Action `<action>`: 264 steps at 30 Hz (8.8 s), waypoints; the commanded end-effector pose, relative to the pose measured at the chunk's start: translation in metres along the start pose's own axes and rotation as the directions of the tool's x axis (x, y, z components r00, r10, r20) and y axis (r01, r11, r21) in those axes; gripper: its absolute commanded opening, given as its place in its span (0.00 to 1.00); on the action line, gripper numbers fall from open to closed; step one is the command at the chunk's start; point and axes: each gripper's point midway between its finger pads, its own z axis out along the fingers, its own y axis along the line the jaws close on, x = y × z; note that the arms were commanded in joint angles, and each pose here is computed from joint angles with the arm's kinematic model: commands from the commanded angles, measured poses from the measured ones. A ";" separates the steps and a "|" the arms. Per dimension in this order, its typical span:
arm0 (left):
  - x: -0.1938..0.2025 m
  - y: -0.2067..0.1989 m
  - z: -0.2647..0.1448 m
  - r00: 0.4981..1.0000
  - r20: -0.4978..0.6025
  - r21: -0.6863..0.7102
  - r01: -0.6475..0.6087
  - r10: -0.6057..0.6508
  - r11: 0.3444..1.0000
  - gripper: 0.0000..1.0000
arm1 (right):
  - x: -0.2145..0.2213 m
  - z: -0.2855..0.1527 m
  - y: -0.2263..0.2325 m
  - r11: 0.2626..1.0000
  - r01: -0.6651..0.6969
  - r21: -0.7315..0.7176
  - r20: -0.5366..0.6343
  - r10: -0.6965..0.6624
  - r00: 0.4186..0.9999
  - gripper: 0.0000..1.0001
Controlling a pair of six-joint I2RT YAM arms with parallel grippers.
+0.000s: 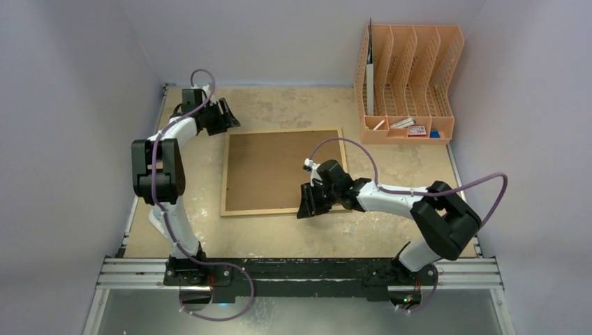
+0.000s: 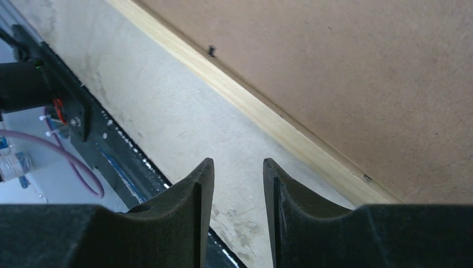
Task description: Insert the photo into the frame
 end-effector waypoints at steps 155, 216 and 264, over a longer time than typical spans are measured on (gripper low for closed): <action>0.264 0.028 -0.115 0.899 -0.326 -0.323 0.185 -0.292 0.928 0.24 | -0.105 0.152 0.003 0.963 -0.264 -0.054 0.019 0.266 0.964 0.00; 0.266 0.026 -0.102 0.898 -0.346 -0.275 0.181 -0.273 0.944 0.26 | -0.146 0.148 0.057 0.866 -0.170 -0.470 0.073 0.230 0.970 0.00; 0.266 0.031 -0.100 0.896 -0.342 -0.305 0.179 -0.282 0.936 0.22 | -0.095 0.164 0.018 0.919 -0.237 -0.316 -0.093 0.219 0.971 0.00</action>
